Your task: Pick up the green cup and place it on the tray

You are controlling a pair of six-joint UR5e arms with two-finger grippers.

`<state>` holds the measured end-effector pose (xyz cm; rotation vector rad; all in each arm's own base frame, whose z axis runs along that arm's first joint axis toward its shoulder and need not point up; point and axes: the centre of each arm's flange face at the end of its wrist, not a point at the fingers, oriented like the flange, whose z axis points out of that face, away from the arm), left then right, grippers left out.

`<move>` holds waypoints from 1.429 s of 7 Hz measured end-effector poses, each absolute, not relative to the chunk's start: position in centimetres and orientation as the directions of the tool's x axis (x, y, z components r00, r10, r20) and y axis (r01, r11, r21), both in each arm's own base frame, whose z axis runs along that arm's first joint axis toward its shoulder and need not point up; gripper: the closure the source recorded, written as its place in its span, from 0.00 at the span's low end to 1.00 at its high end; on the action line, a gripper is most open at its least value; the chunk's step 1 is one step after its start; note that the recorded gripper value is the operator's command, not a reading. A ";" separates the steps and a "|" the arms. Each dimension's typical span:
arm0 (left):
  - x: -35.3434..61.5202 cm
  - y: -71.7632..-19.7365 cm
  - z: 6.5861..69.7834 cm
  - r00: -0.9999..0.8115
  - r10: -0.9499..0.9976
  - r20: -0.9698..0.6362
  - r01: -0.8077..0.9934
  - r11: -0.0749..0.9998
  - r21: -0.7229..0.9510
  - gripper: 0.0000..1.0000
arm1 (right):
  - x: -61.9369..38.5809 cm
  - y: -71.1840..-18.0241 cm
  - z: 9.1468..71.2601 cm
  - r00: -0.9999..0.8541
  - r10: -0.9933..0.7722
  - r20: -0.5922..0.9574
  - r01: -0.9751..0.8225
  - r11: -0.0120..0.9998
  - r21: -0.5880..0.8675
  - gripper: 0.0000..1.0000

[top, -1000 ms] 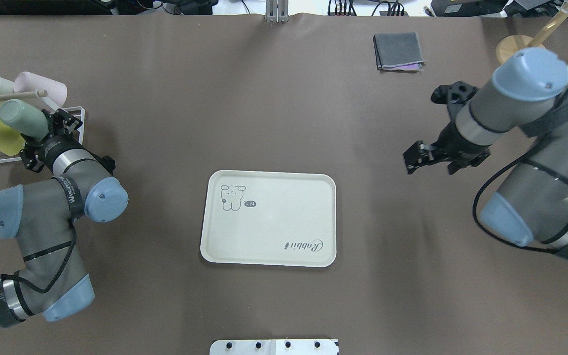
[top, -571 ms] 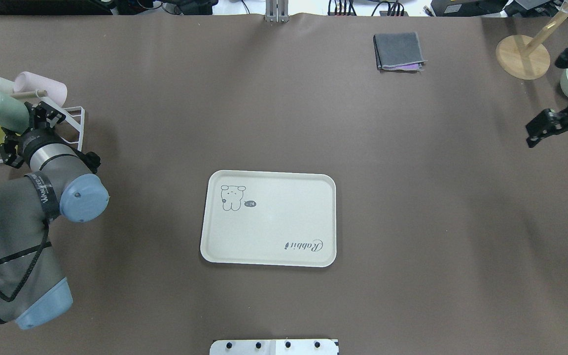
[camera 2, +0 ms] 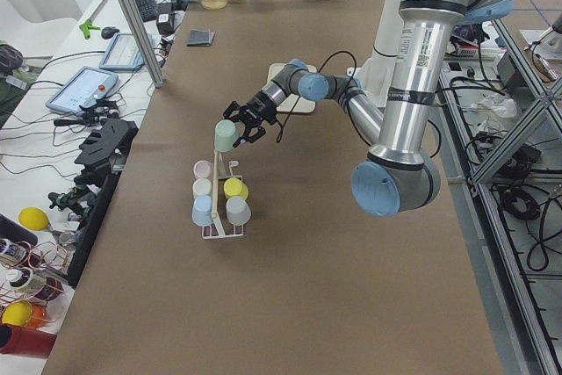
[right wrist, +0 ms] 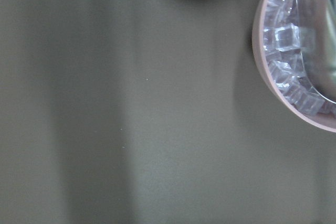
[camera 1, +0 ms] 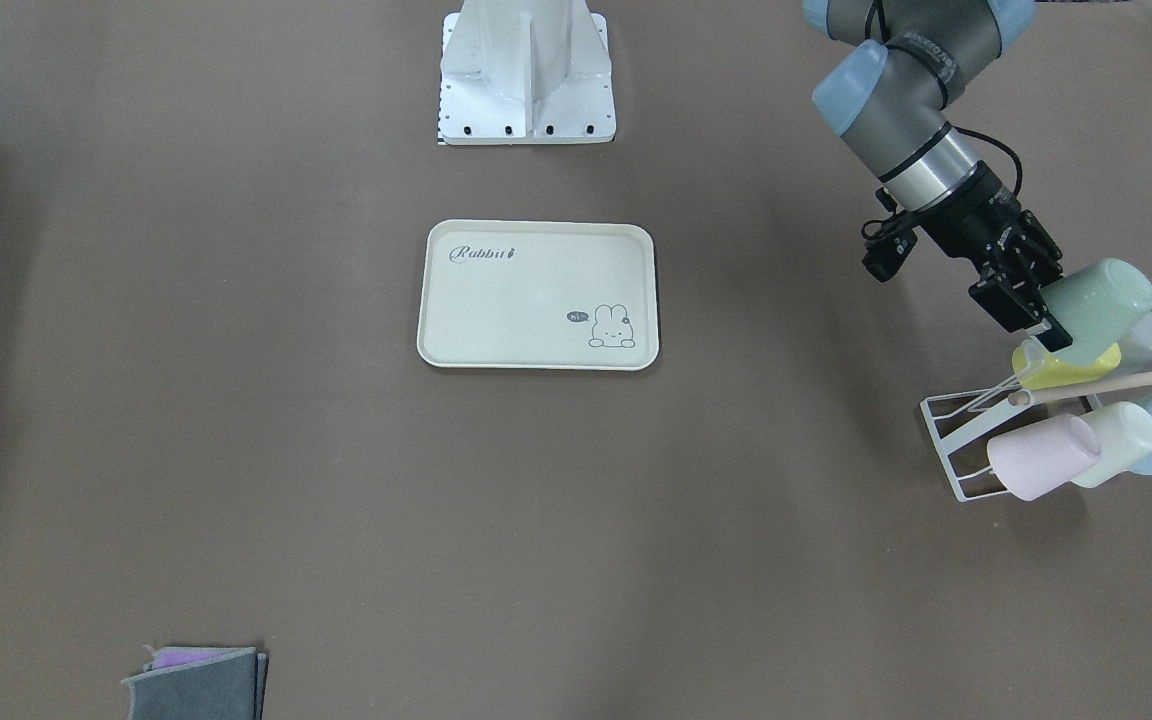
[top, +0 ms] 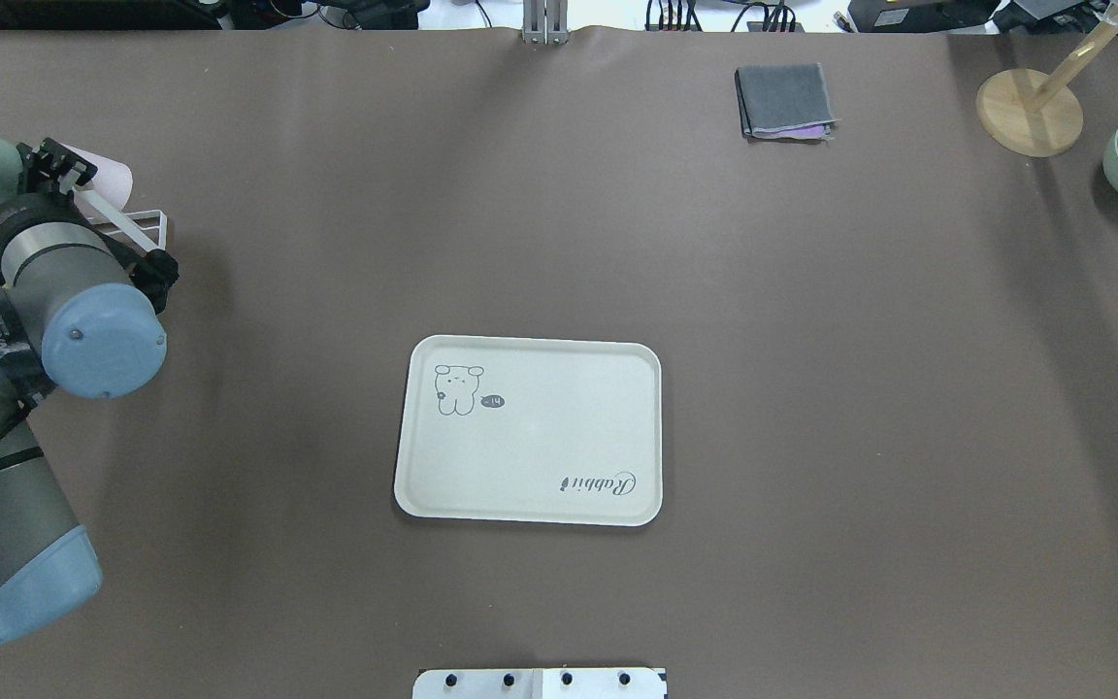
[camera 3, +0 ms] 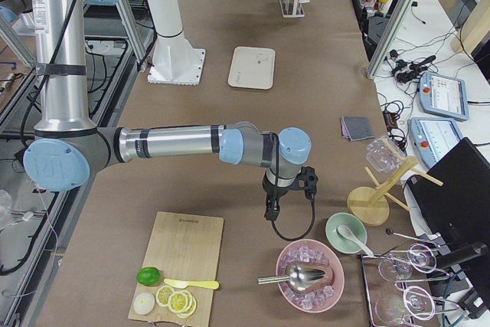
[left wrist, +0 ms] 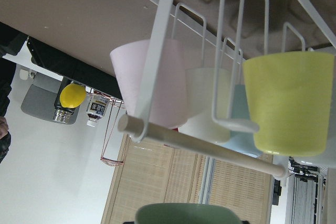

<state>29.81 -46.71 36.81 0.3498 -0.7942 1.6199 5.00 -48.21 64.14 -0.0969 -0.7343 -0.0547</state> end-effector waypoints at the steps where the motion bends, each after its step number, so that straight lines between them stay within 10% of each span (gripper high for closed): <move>1: 29.7 -47.8 33.8 -0.154 0.759 0.633 -0.979 -0.032 -0.200 0.42 | 5.9 -48.2 64.8 0.744 -0.019 0.668 0.084 0.994 -0.064 0.00; 10: 32.3 -48.1 21.8 0.287 0.666 0.688 -0.842 -0.168 0.513 0.43 | 7.6 -49.1 64.3 0.799 -0.081 0.596 0.064 0.997 0.049 0.00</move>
